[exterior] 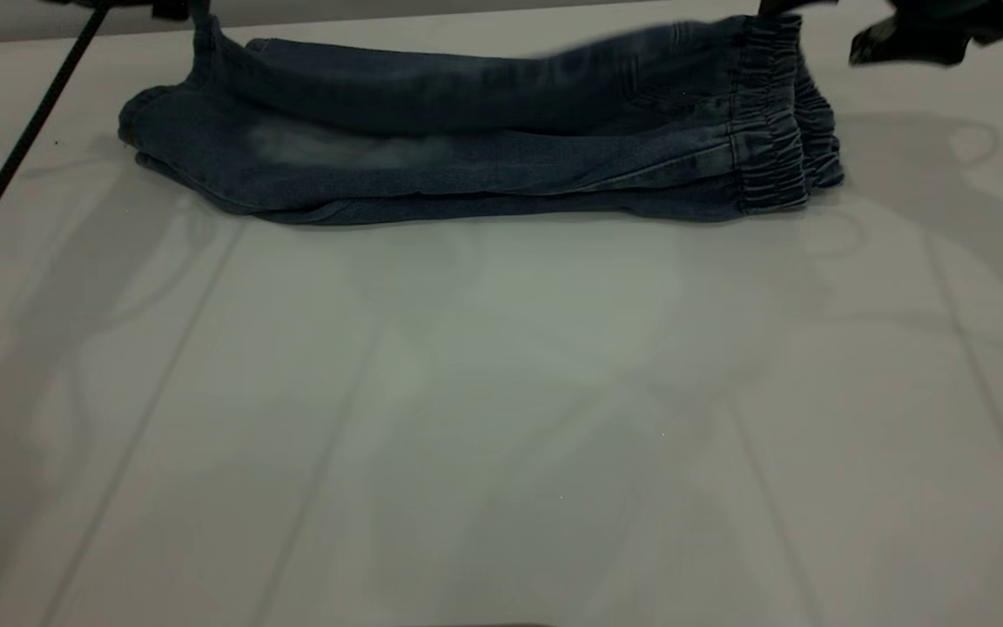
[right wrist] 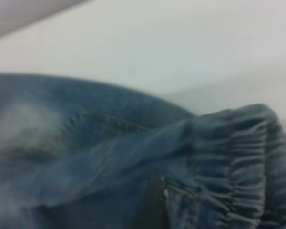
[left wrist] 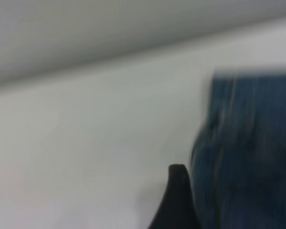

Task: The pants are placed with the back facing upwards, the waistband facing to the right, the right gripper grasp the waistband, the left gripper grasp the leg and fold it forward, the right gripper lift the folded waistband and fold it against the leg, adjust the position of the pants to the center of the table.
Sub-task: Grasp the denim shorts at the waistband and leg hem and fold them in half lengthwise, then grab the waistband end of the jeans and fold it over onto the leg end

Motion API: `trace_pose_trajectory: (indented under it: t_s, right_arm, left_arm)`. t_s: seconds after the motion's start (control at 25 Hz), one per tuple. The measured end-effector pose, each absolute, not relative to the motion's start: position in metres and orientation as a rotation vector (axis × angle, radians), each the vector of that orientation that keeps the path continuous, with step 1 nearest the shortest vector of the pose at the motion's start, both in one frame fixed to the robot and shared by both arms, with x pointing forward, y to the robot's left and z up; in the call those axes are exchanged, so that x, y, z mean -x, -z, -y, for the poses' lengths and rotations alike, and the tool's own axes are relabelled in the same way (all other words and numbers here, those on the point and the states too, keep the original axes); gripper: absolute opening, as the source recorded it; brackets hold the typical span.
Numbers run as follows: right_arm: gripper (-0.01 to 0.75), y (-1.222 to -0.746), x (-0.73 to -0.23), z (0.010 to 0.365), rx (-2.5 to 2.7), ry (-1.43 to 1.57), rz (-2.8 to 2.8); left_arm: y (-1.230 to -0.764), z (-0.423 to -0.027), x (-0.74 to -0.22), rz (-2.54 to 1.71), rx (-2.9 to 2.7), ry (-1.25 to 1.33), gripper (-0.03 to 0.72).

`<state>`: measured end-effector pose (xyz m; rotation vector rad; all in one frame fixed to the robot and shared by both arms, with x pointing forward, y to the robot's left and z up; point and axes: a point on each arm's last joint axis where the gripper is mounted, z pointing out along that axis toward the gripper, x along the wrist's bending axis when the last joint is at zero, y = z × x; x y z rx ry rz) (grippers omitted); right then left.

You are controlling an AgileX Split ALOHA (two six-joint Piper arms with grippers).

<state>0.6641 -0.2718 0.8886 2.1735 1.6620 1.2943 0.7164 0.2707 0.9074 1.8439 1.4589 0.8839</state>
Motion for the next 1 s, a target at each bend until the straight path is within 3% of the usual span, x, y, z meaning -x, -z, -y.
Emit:
trace_pose_trajectory:
  t_s: [0.24, 0.72, 1.0]
  right_arm:
    - [0.596, -0.905, -0.654, 0.276, -2.262, -1.421, -1.757]
    - [0.594, -0.877, -0.644, 0.283, -2.245, -1.082, -1.971]
    - [0.594, -0.853, -0.647, 0.281, -2.192, -1.126, -2.004]
  left_arm:
    - [-0.927, -0.262, -0.709, -1.636, -2.103, -0.714, 0.563]
    - [-0.915, -0.153, -0.690, -1.258, -2.369, -0.643, 0.563]
    - [-0.900, -0.135, -0.686, -1.272, -2.359, -0.598, 0.563]
